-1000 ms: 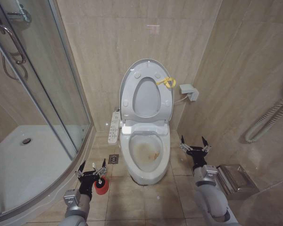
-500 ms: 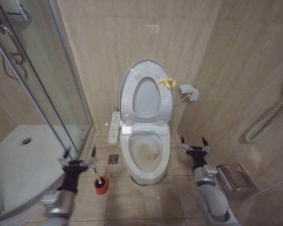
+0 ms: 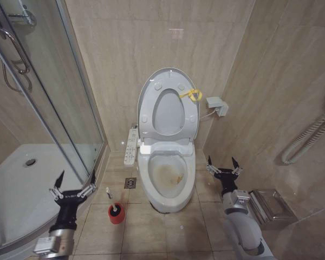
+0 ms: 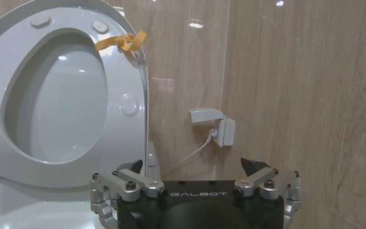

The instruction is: Open the toilet lid, clean the toilet bowl with a toilet brush, close the toilet lid, and flush.

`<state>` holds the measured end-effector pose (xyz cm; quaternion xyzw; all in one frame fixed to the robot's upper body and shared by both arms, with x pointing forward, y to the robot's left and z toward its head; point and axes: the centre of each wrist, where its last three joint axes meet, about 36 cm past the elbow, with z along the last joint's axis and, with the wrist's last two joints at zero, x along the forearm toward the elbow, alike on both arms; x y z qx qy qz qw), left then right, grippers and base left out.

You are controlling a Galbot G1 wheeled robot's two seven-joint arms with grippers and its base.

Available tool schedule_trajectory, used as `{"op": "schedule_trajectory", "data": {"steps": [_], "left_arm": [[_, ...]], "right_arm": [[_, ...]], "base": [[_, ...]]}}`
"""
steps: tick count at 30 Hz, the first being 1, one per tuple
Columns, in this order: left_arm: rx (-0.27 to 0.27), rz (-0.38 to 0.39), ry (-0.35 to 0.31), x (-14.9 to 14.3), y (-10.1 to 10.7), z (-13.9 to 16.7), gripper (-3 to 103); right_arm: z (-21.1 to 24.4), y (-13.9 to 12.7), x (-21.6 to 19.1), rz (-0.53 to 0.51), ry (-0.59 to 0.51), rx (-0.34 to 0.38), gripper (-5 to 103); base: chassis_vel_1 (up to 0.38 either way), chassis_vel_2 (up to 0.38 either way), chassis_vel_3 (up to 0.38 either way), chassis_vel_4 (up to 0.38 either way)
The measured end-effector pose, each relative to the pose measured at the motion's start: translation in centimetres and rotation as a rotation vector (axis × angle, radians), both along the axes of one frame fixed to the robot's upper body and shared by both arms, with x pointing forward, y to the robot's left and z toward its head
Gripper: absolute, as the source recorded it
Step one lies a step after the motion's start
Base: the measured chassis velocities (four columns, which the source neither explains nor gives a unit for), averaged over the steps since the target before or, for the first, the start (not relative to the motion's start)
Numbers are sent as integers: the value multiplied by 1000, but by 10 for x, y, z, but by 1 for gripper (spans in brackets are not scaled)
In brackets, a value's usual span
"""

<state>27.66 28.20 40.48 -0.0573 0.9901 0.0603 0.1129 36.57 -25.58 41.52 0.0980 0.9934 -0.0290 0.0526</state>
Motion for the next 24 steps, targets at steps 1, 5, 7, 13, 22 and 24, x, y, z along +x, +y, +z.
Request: {"op": "schedule_trajectory", "data": {"steps": [1,5,7,13,22,24], "left_arm": [[-2,4,9,4,2,-11,100],[-7,9,19,13,2,-25,100],[-9,7,22,13,0,-23,100],[-1,-18,-4,15,-10,-2,100],[2,-27,-4,16,-15,-7,100],[2,-31,-11,18,-15,-7,100]], "right_arm": [[0,0,0,0,0,0,100],[0,0,0,0,0,0,100],[0,0,0,0,0,0,100],[0,0,0,0,0,0,100],[0,0,0,0,0,0,100],[0,0,0,0,0,0,100]], "base": [[0,0,0,0],[0,0,0,0],[0,0,0,0],[0,0,0,0],[0,0,0,0],[0,0,0,0]]}}
